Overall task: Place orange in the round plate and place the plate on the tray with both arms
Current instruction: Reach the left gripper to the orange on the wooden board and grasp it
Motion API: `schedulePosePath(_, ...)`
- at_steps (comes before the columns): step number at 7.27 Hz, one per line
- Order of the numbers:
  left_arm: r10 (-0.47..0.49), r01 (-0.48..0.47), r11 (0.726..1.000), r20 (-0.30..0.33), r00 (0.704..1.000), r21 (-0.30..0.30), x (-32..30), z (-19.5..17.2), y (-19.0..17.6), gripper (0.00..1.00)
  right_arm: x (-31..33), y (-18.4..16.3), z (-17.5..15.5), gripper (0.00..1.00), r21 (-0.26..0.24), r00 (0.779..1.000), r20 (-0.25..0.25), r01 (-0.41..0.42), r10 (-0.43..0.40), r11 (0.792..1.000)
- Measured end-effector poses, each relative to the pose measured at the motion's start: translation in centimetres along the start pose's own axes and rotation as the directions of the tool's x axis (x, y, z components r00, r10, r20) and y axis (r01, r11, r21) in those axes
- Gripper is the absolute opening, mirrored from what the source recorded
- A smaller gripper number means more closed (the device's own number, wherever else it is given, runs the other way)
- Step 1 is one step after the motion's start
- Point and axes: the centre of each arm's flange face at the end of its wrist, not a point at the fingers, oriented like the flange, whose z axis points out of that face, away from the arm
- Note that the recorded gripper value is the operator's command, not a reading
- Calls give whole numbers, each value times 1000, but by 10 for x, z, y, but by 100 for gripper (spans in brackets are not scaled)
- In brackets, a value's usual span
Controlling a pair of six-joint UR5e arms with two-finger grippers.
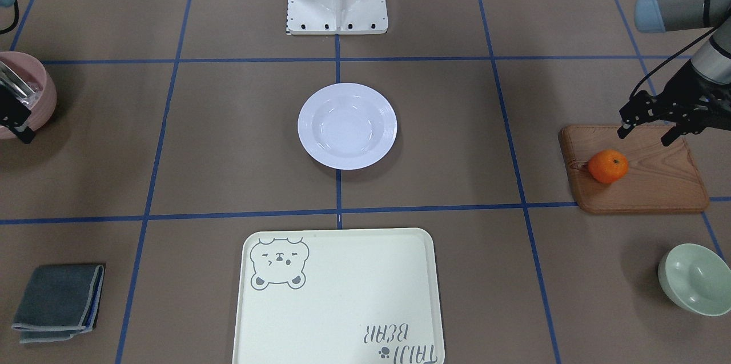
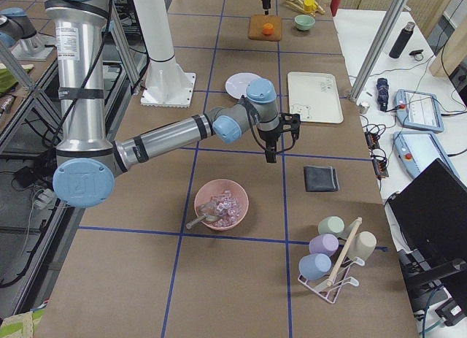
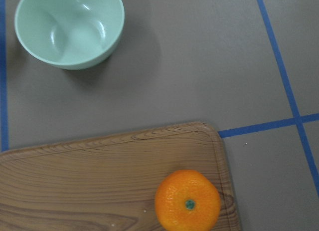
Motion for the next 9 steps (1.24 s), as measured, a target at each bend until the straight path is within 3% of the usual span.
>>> schedulePosePath(3, 33, -32, 999, 53, 998, -13, 14, 42, 15, 99, -32, 18, 7, 100, -3, 1000, 13, -9, 9, 1000)
schedulePosePath(7, 36, -35, 999, 53, 998, -21, 17, 84, 2, 98, -35, 19, 9, 100, -3, 1000, 12, -7, 7, 1000)
schedulePosePath(8, 36, -35, 999, 60, 998, -20, 17, 91, -4, 87, -35, 19, 9, 100, -3, 1000, 11, -7, 7, 1000)
schedulePosePath(9, 38, -37, 999, 70, 997, -18, 18, 97, -8, 47, -35, 19, 9, 100, -3, 1000, 11, -7, 7, 1000)
